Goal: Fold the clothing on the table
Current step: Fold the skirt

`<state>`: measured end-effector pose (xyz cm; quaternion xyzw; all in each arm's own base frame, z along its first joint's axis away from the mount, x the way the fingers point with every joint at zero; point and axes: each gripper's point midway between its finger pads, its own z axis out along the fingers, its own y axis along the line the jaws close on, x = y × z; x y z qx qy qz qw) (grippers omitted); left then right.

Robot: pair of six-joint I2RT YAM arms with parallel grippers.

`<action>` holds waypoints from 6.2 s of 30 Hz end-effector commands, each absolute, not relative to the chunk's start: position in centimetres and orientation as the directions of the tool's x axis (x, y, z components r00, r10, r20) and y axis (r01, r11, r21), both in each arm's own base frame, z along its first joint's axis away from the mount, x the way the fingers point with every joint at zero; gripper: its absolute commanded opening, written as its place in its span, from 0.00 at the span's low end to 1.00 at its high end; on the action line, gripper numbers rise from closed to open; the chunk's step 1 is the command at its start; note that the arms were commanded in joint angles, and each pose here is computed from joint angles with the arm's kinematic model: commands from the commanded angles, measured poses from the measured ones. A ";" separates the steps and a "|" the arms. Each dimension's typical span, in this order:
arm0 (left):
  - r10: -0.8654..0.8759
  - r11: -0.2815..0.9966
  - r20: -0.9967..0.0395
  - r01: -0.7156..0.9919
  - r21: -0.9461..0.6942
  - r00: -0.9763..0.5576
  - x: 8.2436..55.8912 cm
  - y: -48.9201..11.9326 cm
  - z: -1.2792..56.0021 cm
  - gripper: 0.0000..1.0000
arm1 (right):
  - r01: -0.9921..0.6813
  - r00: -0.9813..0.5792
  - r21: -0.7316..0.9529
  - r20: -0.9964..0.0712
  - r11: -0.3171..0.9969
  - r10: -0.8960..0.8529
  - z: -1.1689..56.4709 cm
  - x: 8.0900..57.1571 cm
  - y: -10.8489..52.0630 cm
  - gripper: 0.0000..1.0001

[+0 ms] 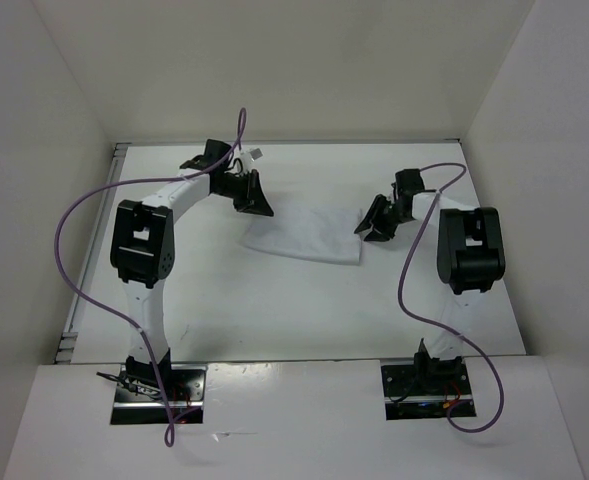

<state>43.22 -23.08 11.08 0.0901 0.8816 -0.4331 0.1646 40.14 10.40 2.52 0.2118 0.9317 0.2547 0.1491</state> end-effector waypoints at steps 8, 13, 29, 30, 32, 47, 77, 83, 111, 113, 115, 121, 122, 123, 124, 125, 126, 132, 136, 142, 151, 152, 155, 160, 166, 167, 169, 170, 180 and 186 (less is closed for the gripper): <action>0.040 0.540 -0.403 0.359 -0.761 -0.914 42.8 -24.2 12.4 0.07 | 0.351 -0.881 0.554 -0.077 0.755 0.466 -0.1 37.9 12.5 0.25; 0.137 0.479 -0.408 0.421 -0.770 -0.902 41.4 -27.4 12.0 0.07 | 0.360 -0.887 0.570 -0.037 0.739 0.461 -1.3 36.5 14.1 0.02; 0.250 0.663 -0.266 0.365 -0.653 -0.931 35.9 -26.6 3.4 0.07 | 0.292 -0.882 0.574 -0.147 0.765 0.448 2.9 38.8 13.9 0.00; 0.261 0.674 -0.244 0.357 -0.647 -0.934 35.6 -26.9 2.5 0.07 | 0.292 -0.882 0.574 -0.147 0.765 0.448 2.9 38.8 13.9 0.00; 0.253 0.681 -0.246 0.353 -0.642 -0.935 36.2 -27.0 2.4 0.07 | 0.290 -0.884 0.580 -0.143 0.761 0.445 3.0 38.7 14.1 0.00; 0.251 0.692 -0.189 0.312 -0.651 -0.950 36.8 -28.3 -0.2 0.06 | 0.236 -0.875 0.596 -0.213 0.768 0.435 6.7 39.7 14.3 0.00; 0.198 0.547 -0.310 0.367 -0.752 -0.930 40.4 -32.4 7.4 0.07 | 0.084 -0.846 0.618 -0.371 0.782 0.384 14.8 43.2 15.7 0.00; 0.201 0.555 -0.261 0.329 -0.764 -0.944 38.9 -32.9 5.1 0.07 | 0.084 -0.846 0.618 -0.371 0.782 0.384 14.8 43.2 15.7 0.00; 0.303 0.553 -0.183 0.329 -0.765 -0.935 34.0 -36.5 1.5 0.07 | -0.024 -0.820 0.684 -0.431 0.729 0.377 21.3 43.1 17.3 0.00; 0.270 0.532 -0.264 0.372 -0.761 -0.926 35.6 -35.6 5.4 0.08 | -0.018 -0.818 0.680 -0.431 0.733 0.380 21.1 43.5 17.2 0.00; 0.237 0.541 -0.308 0.388 -0.746 -0.922 36.8 -34.2 7.8 0.08 | -0.006 -0.826 0.678 -0.418 0.735 0.378 20.8 43.4 17.2 0.00; 0.081 0.713 -0.448 0.366 -0.598 -0.890 43.0 -26.1 12.4 0.10 | -0.008 -0.819 0.674 -0.428 0.738 0.382 21.1 43.7 17.1 0.00; 0.066 0.719 -0.448 0.354 -0.598 -0.892 43.4 -25.4 12.4 0.10 | -0.002 -0.823 0.673 -0.421 0.739 0.381 20.7 43.8 17.1 0.00; 0.041 0.735 -0.450 0.332 -0.591 -0.892 44.2 -24.1 12.3 0.10 | -0.001 -0.823 0.673 -0.421 0.739 0.381 20.7 43.8 17.1 0.00; 0.028 0.747 -0.452 0.319 -0.583 -0.892 44.6 -23.4 12.2 0.09 | -0.001 -0.823 0.673 -0.421 0.739 0.381 20.7 43.8 17.1 0.00; 0.019 0.762 -0.440 0.298 -0.575 -0.898 44.7 -22.8 10.9 0.09 | -0.001 -0.823 0.673 -0.421 0.739 0.381 20.7 43.8 17.1 0.00; 0.003 0.784 -0.445 0.279 -0.554 -0.895 45.2 -21.8 10.4 0.07 | -0.001 -0.823 0.673 -0.421 0.739 0.381 20.7 43.8 17.1 0.00; -0.009 0.831 -0.395 0.213 -0.514 -0.919 45.8 -20.5 6.2 0.06 | -0.009 -0.823 0.669 -0.427 0.743 0.375 20.9 43.7 17.1 0.00; -0.008 0.847 -0.359 0.185 -0.499 -0.933 45.5 -20.1 3.5 0.06 | -0.003 -0.827 0.668 -0.420 0.744 0.374 20.8 43.6 17.1 0.00; -0.002 0.848 -0.309 0.162 -0.504 -0.951 44.1 -19.9 0.9 0.06 | -0.028 -0.829 0.675 -0.428 0.737 0.361 21.9 43.2 18.3 0.00; 0.032 0.802 -0.253 0.176 -0.571 -0.967 40.9 -22.6 -0.2 0.06 | -0.062 -0.858 0.691 -0.406 0.720 0.315 21.0 44.9 24.3 0.00; 0.042 0.800 -0.255 0.185 -0.571 -0.966 40.5 -23.0 0.1 0.06 | -0.073 -0.859 0.692 -0.410 0.719 0.307 20.8 45.1 25.0 0.00; 0.045 0.786 -0.259 0.194 -0.586 -0.965 40.2 -23.2 0.8 0.06 | -0.072 -0.876 0.683 -0.391 0.727 0.281 19.0 45.6 27.2 0.00; 0.046 0.778 -0.265 0.201 -0.595 -0.963 39.8 -23.3 1.6 0.06 | -0.062 -0.887 0.639 -0.387 0.767 0.251 15.8 46.3 29.7 0.00; 0.047 0.770 -0.271 0.208 -0.603 -0.961 39.8 -23.4 2.1 0.06 | -0.032 -0.896 0.612 -0.369 0.790 0.249 13.4 47.0 30.5 0.00; 0.055 0.771 -0.268 0.212 -0.600 -0.962 39.6 -23.3 2.0 0.06 | -0.032 -0.896 0.612 -0.369 0.790 0.249 13.4 47.0 30.5 0.00; 0.057 0.766 -0.266 0.213 -0.607 -0.962 39.5 -23.4 2.1 0.06 | -0.025 -0.898 0.608 -0.362 0.794 0.249 12.6 46.9 30.9 0.00; 0.057 0.766 -0.266 0.213 -0.607 -0.962 39.5 -23.4 2.1 0.06 | -0.019 -0.902 0.605 -0.354 0.796 0.247 12.1 46.9 30.9 0.00; 0.056 0.764 -0.275 0.218 -0.607 -0.960 39.8 -23.5 2.4 0.06 | -0.060 -0.937 0.608 -0.309 0.792 0.166 9.2 44.5 34.6 0.00; 0.054 0.766 -0.281 0.220 -0.604 -0.958 40.0 -23.1 2.4 0.06 | -0.070 -0.945 0.608 -0.294 0.791 0.143 8.2 44.1 35.7 0.00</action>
